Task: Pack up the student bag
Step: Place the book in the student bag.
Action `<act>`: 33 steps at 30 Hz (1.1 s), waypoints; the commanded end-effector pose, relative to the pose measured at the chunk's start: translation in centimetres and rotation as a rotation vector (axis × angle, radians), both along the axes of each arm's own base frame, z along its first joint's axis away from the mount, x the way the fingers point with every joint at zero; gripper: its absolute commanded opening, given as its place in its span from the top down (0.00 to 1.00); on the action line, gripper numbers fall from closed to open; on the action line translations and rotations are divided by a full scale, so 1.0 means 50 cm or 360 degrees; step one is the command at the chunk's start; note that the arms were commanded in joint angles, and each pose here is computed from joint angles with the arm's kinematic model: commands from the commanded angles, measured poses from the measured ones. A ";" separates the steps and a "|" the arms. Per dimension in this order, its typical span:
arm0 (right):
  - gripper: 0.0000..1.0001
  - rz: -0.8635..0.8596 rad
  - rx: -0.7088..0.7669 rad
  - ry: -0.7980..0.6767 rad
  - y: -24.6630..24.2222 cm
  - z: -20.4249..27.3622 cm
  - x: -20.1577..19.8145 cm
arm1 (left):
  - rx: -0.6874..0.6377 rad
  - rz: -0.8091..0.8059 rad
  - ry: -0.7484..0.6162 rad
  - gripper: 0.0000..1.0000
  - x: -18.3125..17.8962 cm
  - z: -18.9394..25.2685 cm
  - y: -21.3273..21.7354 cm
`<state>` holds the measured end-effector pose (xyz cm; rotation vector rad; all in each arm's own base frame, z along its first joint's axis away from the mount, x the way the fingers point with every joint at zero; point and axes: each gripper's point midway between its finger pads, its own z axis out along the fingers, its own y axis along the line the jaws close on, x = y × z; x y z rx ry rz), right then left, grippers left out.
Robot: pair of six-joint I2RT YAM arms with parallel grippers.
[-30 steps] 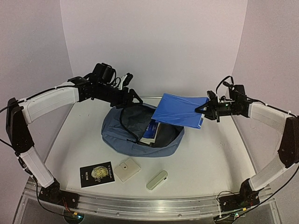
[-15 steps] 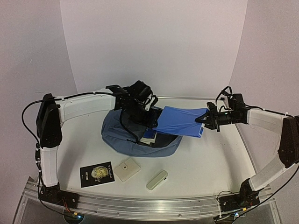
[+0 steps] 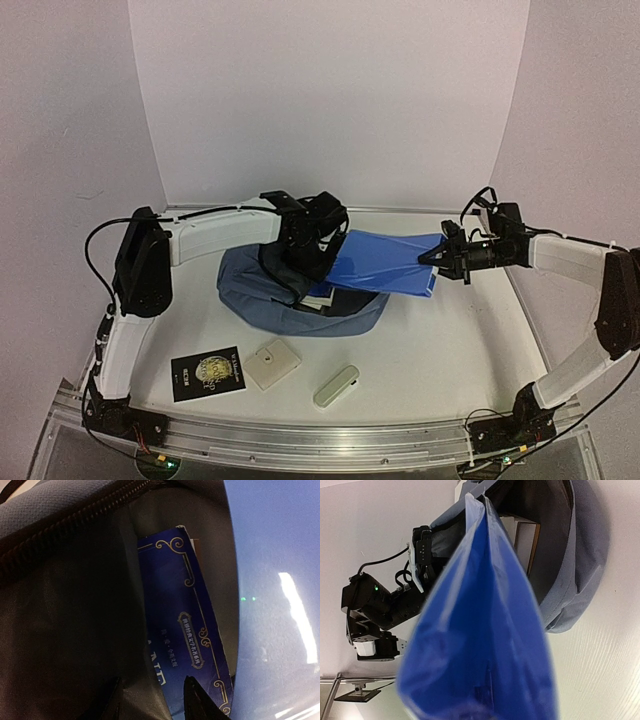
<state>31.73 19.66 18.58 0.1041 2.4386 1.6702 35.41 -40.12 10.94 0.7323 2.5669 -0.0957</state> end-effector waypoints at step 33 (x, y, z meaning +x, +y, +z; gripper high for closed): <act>1.00 0.0184 0.0003 -0.0001 0.127 -0.061 0.037 | -0.0236 0.0101 -0.0277 1.00 0.010 0.208 0.040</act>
